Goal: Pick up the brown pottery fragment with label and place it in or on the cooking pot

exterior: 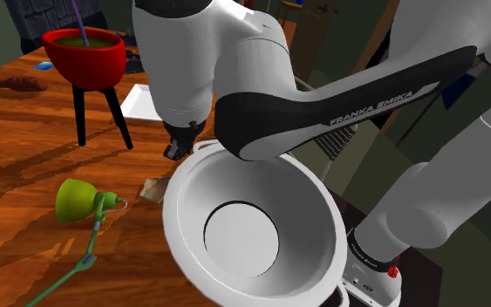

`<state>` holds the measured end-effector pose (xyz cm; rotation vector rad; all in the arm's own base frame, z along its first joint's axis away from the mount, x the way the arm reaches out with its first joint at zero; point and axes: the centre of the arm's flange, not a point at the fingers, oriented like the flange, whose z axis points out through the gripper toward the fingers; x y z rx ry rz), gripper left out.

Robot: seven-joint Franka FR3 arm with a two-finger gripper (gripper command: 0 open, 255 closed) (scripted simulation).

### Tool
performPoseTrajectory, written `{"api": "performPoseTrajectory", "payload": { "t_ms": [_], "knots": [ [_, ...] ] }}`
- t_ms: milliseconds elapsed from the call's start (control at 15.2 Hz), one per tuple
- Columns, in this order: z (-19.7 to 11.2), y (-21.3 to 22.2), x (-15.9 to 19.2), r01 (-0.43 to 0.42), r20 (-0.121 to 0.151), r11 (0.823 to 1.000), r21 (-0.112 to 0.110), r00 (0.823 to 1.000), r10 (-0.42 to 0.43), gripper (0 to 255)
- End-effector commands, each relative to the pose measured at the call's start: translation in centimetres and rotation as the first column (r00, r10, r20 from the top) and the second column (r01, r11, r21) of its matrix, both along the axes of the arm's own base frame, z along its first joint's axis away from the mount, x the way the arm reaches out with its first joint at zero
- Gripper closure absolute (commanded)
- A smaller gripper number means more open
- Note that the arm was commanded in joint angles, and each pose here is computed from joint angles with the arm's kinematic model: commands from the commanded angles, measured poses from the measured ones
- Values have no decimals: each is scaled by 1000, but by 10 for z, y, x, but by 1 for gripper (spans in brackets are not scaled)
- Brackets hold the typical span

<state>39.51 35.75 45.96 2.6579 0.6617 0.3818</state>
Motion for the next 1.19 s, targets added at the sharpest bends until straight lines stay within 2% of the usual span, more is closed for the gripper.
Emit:
{"api": "performPoseTrajectory", "payload": {
  "t_ms": [0, 66, 198, 330, 462, 660, 726, 1122],
  "knots": [
    [0, 0, 0, 0, 0, 1000, 0, 1000, 0, 255],
    [0, 0, 0, 0, 0, 1000, 0, 1000, 0, 0],
    [-11, 7, 23, -29, -84, 998, 51, 996, 34, 0],
    [-24, 16, 45, -54, -166, 993, 104, 983, 71, 0],
    [-38, 26, 65, -74, -245, 985, 158, 963, 112, 0],
    [-61, 43, 92, -95, -355, 966, 242, 918, 179, 0],
    [-63, 45, 95, -96, -364, 964, 249, 913, 185, 0],
    [-94, 44, 94, -96, -364, 964, 249, 913, 185, 0]
  ]
}}
